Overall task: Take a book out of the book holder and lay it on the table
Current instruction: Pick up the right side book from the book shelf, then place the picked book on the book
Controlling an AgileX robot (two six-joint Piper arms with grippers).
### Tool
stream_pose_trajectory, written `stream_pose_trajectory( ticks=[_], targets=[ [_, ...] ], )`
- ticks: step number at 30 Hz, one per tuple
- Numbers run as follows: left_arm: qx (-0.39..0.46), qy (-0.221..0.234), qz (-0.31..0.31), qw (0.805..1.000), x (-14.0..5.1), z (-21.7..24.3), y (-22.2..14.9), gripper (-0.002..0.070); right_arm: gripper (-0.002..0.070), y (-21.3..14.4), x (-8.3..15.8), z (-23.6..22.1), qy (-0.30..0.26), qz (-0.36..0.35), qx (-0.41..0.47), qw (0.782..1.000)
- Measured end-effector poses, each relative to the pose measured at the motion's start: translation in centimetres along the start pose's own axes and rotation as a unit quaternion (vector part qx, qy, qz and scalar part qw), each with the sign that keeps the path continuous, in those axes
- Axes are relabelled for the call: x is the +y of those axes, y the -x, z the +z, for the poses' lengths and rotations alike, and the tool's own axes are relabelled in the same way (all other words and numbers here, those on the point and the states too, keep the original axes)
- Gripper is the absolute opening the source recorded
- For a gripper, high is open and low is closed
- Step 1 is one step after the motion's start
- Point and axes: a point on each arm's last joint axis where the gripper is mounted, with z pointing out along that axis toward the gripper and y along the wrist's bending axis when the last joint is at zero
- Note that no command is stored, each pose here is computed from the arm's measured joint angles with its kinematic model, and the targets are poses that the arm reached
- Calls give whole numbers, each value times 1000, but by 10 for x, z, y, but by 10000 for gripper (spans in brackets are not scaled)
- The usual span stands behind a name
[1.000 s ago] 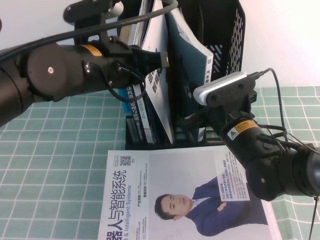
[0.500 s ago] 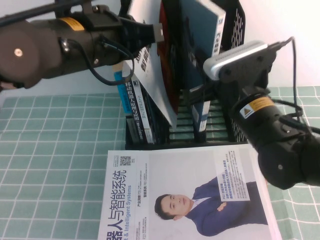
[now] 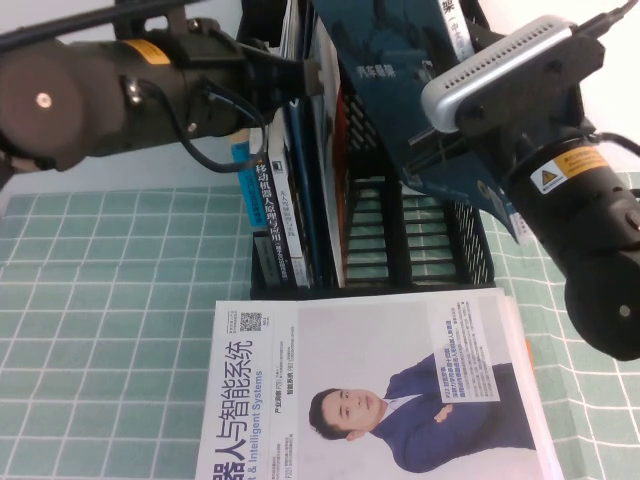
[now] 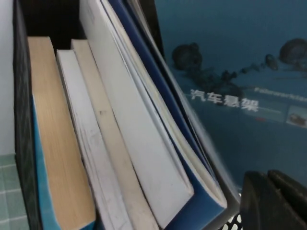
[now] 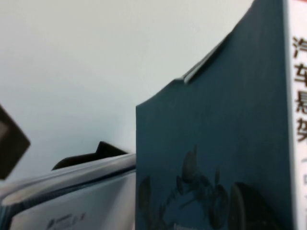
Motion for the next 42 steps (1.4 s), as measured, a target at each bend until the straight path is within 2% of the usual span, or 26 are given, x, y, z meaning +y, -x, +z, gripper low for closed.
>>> stream_pose_trajectory(
  ticks=[3,9,14,19,23,28,33,39,42],
  targets=[
    [0,0,5,1000,0,1,0,-2,134,9,-5,-3,-1,-8,-6,1000],
    [0,-14,30,999,-10,-27,6,-2,134,62,-31,-27,20,-45,-26,998],
    [21,-26,57,998,-18,-61,7,-3,134,102,-48,-63,91,-111,-18,990],
    [40,-24,76,996,-22,-89,6,-2,134,110,-54,-94,171,-135,56,974],
    [91,-7,80,993,-20,-103,-3,-3,134,102,-52,-111,234,-146,129,953],
    [142,15,81,986,-15,-109,-15,-3,134,83,-37,-116,301,-176,189,918],
    [111,21,47,992,-6,-122,-35,-3,134,73,1,-108,368,-223,167,887],
    [76,24,20,997,7,-139,-68,-3,134,56,46,-91,400,-260,126,870],
    [74,25,15,997,10,-146,-79,-2,134,41,59,-85,413,-271,139,858]
  ],
)
